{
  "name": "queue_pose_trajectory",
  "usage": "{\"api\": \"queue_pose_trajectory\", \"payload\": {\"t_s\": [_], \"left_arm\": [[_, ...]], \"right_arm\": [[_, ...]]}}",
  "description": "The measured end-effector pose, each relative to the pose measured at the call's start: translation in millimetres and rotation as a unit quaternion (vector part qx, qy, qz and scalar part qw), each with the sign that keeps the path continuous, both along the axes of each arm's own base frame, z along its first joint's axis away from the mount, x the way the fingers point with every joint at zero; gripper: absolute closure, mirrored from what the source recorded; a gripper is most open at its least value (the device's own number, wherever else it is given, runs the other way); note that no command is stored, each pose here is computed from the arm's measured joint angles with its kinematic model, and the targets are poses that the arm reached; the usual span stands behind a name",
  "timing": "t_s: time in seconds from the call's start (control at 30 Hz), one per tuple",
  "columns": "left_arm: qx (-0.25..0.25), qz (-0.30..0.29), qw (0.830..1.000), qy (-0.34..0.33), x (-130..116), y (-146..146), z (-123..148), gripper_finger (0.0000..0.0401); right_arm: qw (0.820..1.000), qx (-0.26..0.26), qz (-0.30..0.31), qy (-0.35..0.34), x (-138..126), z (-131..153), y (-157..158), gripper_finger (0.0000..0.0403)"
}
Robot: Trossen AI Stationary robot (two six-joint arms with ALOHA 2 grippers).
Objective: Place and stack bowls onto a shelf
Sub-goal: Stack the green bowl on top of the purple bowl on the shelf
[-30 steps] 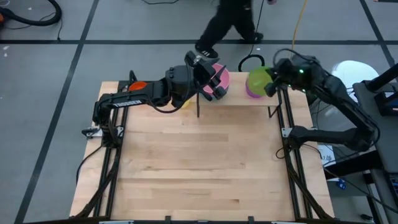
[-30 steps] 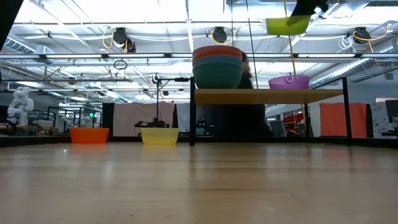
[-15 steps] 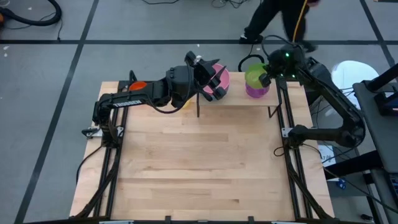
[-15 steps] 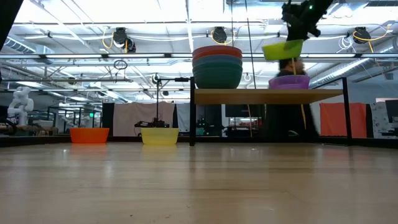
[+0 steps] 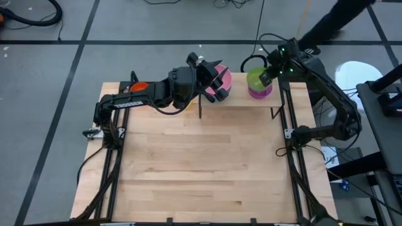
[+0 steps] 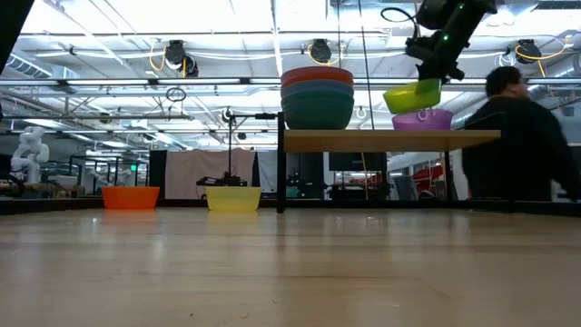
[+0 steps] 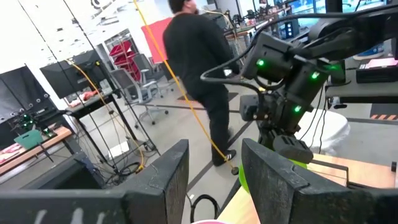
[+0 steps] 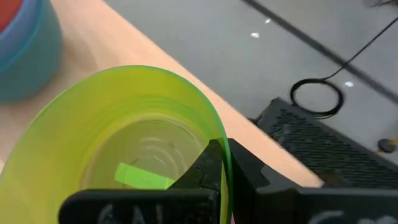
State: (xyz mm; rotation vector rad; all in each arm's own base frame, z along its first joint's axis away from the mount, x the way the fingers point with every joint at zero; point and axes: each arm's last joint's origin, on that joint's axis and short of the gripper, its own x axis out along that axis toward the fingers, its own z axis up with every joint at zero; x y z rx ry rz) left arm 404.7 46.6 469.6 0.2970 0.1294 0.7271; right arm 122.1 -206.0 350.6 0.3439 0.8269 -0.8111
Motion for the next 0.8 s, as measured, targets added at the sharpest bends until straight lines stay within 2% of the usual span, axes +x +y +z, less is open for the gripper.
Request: {"api": "queue_pose_trajectory", "payload": {"t_s": [0.37,0.53,0.8], "left_arm": [[0.0,0.0,1.0,0.0,0,0,0,0.0247],[0.0,-0.001,1.0,-0.001,0,0,0,0.0247],[0.0,-0.001,1.0,-0.001,0,0,0,0.0247]], "right_arm": [[0.999,0.037,0.013,0.032,7,-19,-15,0.0403],[0.998,0.038,0.027,0.044,8,-22,-17,0.0401],[0.997,0.025,0.05,0.056,8,-21,-16,0.0353]]}}
